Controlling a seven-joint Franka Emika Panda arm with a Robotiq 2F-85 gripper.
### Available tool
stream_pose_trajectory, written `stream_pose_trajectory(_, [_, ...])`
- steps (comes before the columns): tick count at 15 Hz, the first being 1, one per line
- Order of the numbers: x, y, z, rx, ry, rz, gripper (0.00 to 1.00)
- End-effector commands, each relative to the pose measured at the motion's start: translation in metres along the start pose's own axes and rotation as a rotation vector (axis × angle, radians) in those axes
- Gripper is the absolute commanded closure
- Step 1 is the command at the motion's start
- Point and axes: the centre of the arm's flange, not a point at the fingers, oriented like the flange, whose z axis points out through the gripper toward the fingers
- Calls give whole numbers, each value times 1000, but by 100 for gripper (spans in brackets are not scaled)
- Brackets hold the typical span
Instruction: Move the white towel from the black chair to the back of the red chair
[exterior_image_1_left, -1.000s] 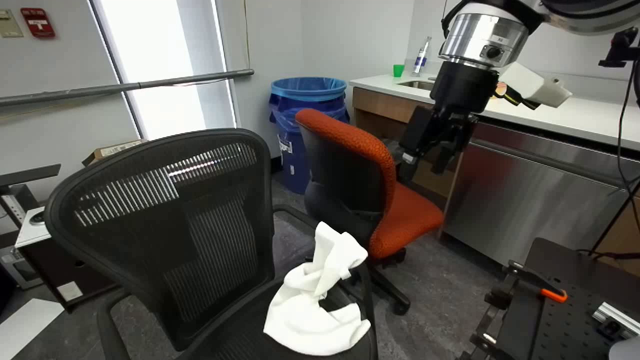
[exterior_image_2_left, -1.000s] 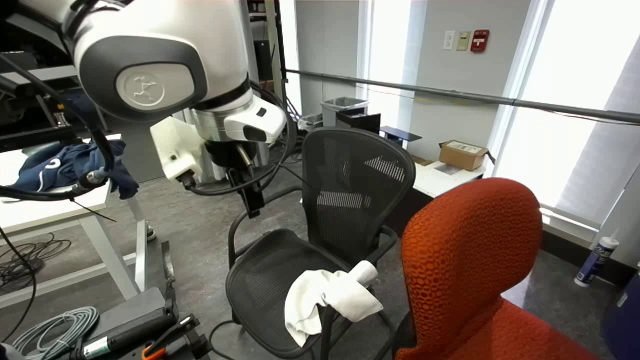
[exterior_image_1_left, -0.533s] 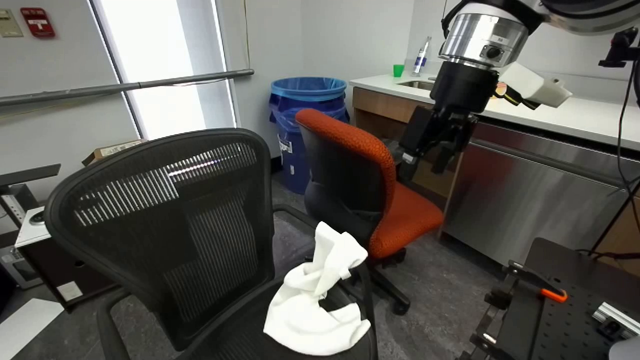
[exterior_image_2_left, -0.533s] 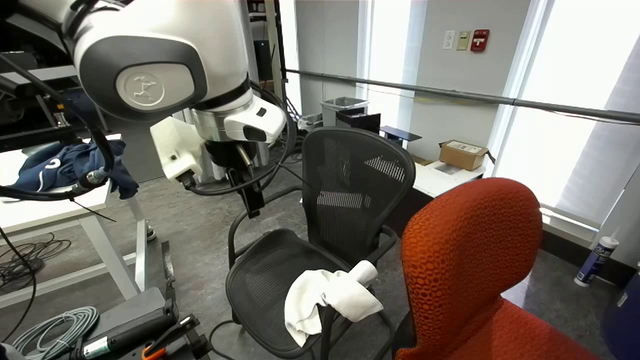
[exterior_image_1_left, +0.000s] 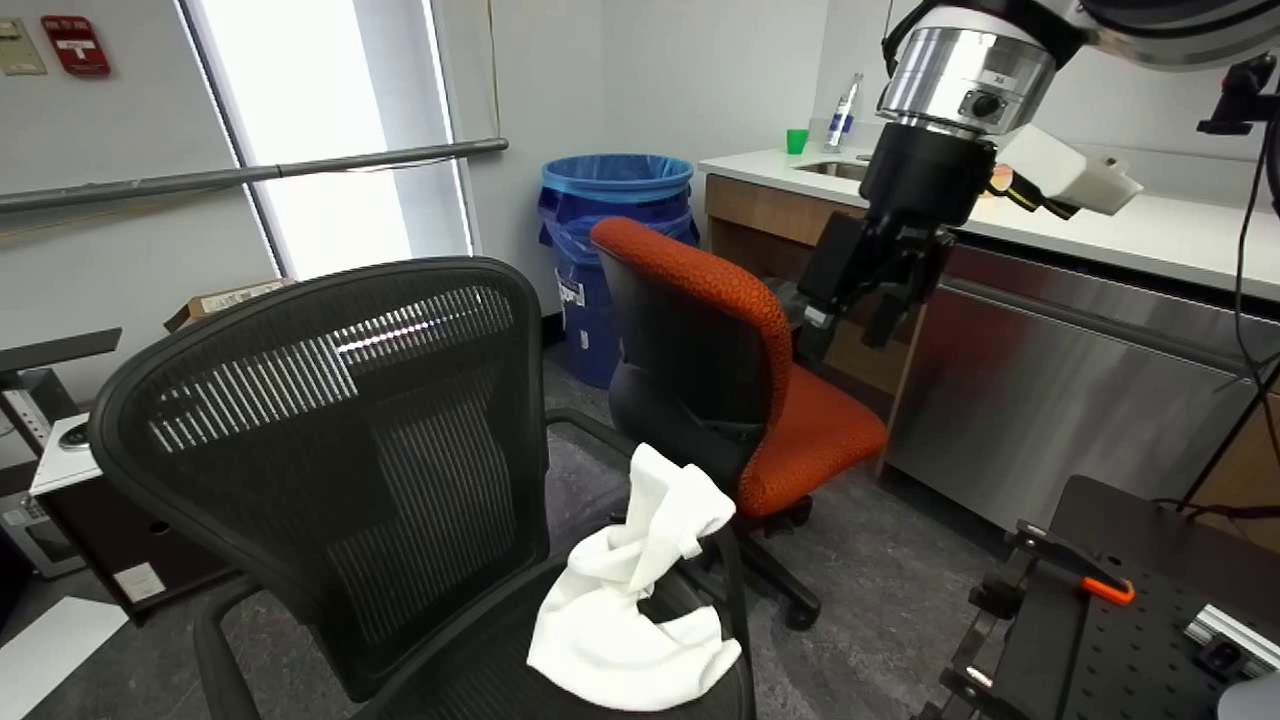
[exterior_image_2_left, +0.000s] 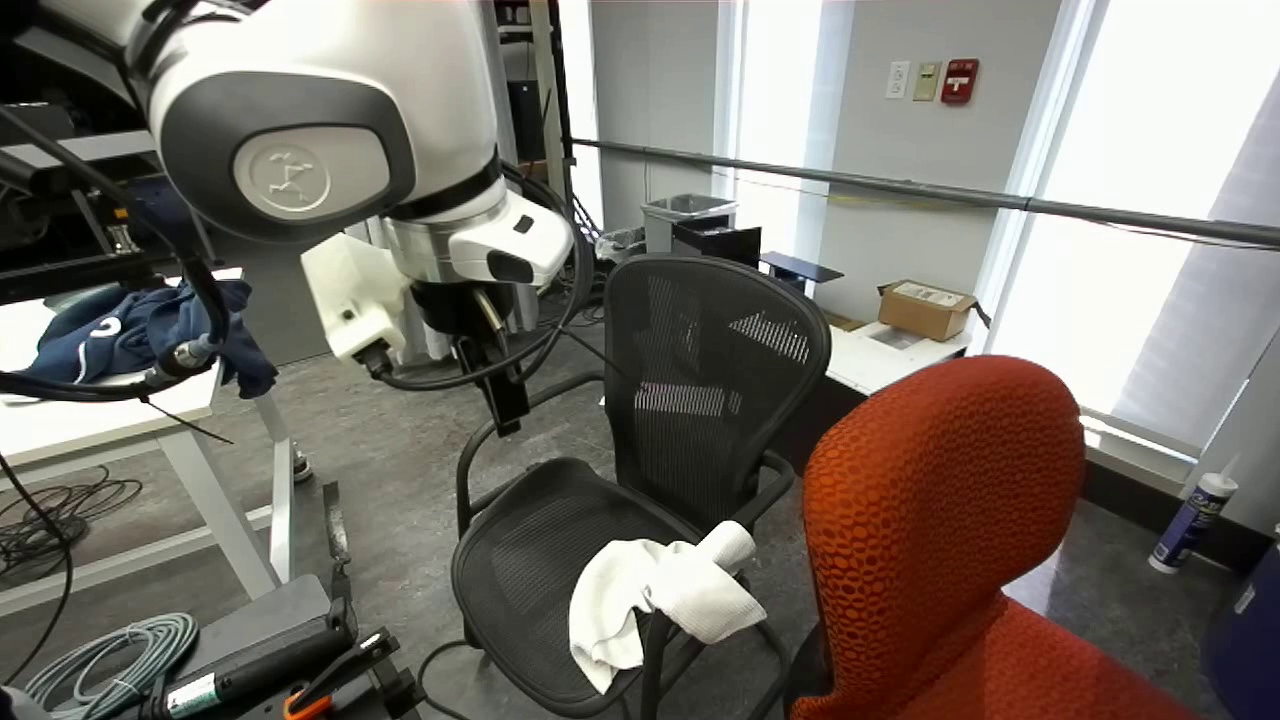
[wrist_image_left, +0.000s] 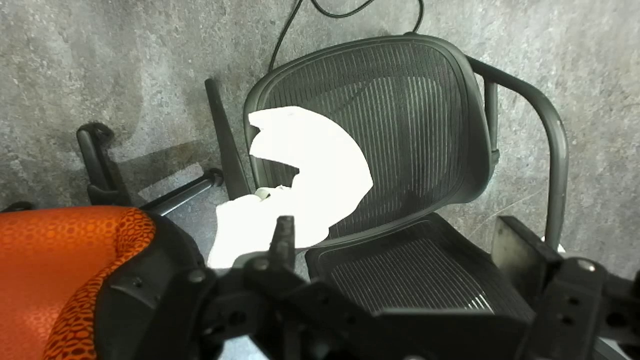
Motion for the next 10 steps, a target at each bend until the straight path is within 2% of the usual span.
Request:
stream_pose_trajectory(1, [1, 1, 0, -24, 25, 2, 0])
stream_pose_trajectory(5, [19, 8, 12, -57, 17, -16, 0])
stream_pose_trajectory(10, [30, 14, 21, -86, 48, -11, 0])
